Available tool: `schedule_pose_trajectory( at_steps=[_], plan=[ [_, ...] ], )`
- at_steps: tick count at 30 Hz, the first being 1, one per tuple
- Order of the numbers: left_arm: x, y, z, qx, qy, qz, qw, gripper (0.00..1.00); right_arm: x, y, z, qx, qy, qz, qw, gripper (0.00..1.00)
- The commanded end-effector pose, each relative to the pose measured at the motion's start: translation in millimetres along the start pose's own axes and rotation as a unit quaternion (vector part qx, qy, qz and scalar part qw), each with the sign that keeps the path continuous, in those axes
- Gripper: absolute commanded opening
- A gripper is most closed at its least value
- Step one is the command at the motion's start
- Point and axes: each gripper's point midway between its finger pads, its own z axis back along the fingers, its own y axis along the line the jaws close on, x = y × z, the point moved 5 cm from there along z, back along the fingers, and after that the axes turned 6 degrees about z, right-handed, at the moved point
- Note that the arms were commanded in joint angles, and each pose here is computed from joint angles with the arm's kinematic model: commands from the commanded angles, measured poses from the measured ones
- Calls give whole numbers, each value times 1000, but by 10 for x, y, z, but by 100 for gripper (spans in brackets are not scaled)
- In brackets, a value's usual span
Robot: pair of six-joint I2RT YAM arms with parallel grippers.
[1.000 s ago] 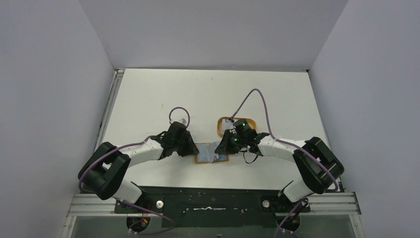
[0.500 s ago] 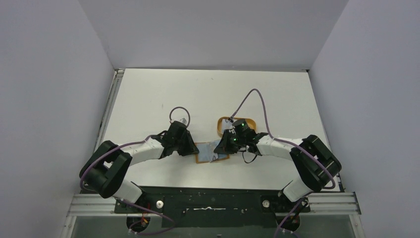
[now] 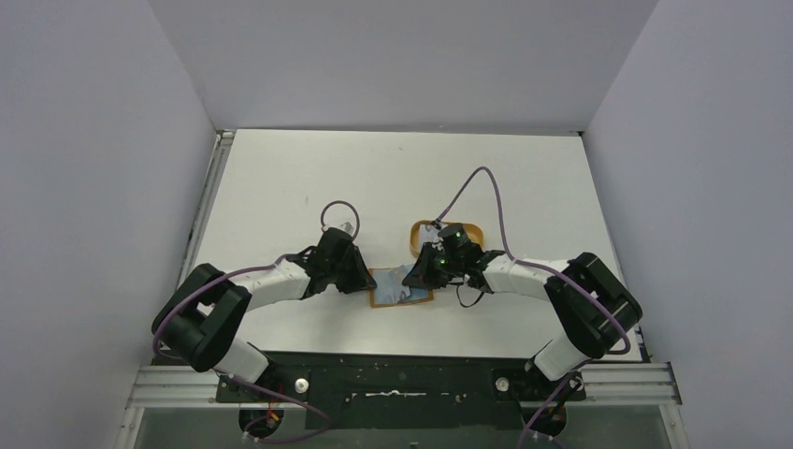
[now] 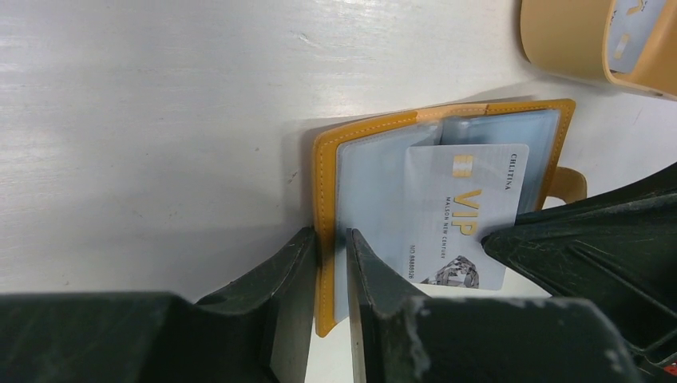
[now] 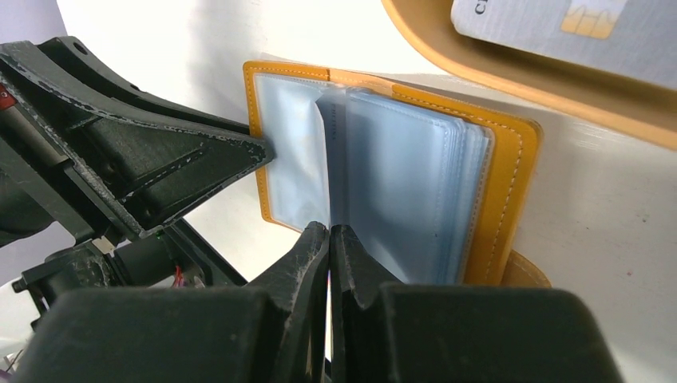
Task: Put the credit cards into the card holder
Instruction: Insert the credit card into the card holder.
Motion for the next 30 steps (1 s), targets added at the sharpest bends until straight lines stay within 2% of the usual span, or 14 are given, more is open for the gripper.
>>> schedule_pose_trajectory(
  at_steps=[1,30],
  plan=[
    [22,-77,-38,-14,4,-6,1000,17,82,-1,-75,0,-25,5,1000,0],
    [-51,25,-64,-6,12,8,1000,9,-77,-241,-144,-74,-43,-22,996,0]
  ],
)
